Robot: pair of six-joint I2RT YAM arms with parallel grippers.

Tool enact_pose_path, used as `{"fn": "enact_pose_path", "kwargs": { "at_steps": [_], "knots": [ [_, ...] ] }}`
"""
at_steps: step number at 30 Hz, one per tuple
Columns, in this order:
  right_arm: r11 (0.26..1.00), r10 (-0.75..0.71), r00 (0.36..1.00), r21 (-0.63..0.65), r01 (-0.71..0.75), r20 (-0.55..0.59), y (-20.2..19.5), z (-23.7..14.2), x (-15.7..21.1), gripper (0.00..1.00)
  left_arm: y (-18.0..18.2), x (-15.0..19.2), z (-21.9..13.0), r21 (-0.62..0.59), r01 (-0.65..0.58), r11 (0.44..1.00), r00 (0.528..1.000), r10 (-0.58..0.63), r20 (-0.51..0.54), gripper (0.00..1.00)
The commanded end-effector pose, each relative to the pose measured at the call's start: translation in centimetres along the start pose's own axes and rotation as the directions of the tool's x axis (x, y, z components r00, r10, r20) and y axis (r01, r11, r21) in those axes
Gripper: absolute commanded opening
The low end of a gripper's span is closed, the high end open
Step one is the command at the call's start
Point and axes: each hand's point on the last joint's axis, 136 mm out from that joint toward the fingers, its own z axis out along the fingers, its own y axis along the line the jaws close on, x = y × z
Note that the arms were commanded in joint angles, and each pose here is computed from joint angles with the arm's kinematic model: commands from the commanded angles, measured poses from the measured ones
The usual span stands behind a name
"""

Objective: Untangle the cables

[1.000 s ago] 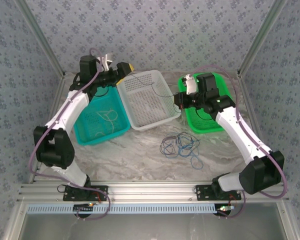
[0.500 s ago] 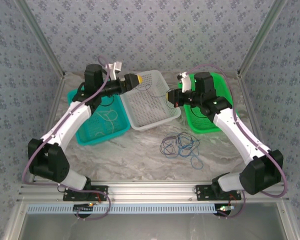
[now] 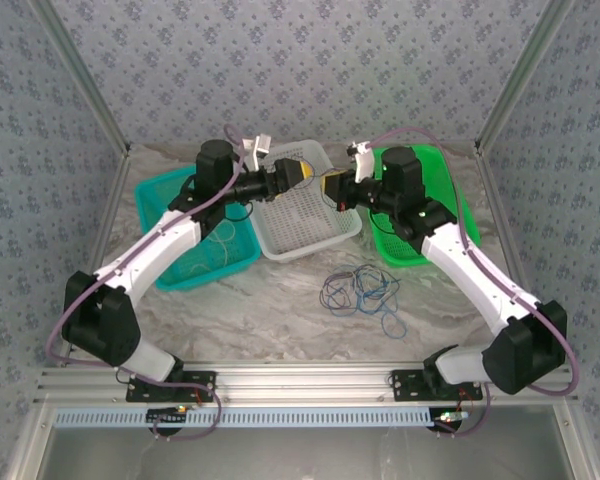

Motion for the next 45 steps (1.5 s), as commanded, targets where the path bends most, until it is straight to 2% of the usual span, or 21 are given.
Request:
{"fn": "enact_pose_path", "kwargs": {
  "at_steps": [1, 3, 14, 19, 23, 35, 39, 42, 45],
  "knots": [
    [1.0, -0.016, 0.998, -0.01, 0.017, 0.066, 1.0, -0.5, -1.6, 0.0, -0.6, -0.6, 0.6, 0.026, 0.003, 1.0, 1.0, -0.004, 0.027, 0.84],
    [1.0, -0.011, 0.999, -0.014, 0.012, 0.051, 0.9, -0.3, -0.3, 0.0, -0.7, -0.9, 1.0, 0.031, 0.017, 0.999, 0.999, -0.017, 0.027, 0.77],
    [0.995, -0.009, 0.998, -0.097, 0.015, 0.061, 2.5, -0.8, 0.1, 0.0, -0.5, -1.8, 2.4, 0.027, -0.002, 1.0, 0.999, 0.0, 0.045, 0.71],
    [0.991, -0.005, 1.0, -0.131, 0.009, 0.026, 3.0, -0.8, 0.7, 0.0, -0.2, -2.2, 2.4, 0.004, -0.019, 1.0, 0.997, 0.019, 0.069, 0.71],
    [0.986, -0.003, 1.0, -0.164, 0.007, 0.026, 3.5, -0.8, 0.7, 0.0, -0.2, -2.4, 2.8, 0.008, -0.027, 1.0, 0.997, 0.026, 0.069, 0.67],
    [0.978, 0.005, 1.0, -0.209, -0.008, -0.014, 3.9, -0.4, 1.5, 0.0, 0.1, -2.3, 4.1, 0.02, -0.039, 0.999, 0.997, 0.038, 0.06, 0.24],
    [0.982, 0.006, 0.999, -0.188, -0.015, -0.053, 3.5, -0.6, 2.3, 0.0, 0.6, -2.5, 4.0, -0.009, -0.05, 0.999, 0.997, 0.051, 0.063, 0.0],
    [0.993, -0.003, 0.992, -0.12, -0.012, -0.123, 2.1, -1.0, 3.8, 0.0, 2.0, -3.2, 3.2, -0.061, -0.038, 0.997, 0.996, 0.043, 0.076, 0.0],
    [1.0, -0.004, 0.97, -0.021, -0.001, -0.243, 0.1, -1.9, 6.3, 0.0, 3.7, -3.8, 2.2, -0.095, -0.002, 0.996, 0.996, 0.01, 0.087, 0.0]
  ]
}}
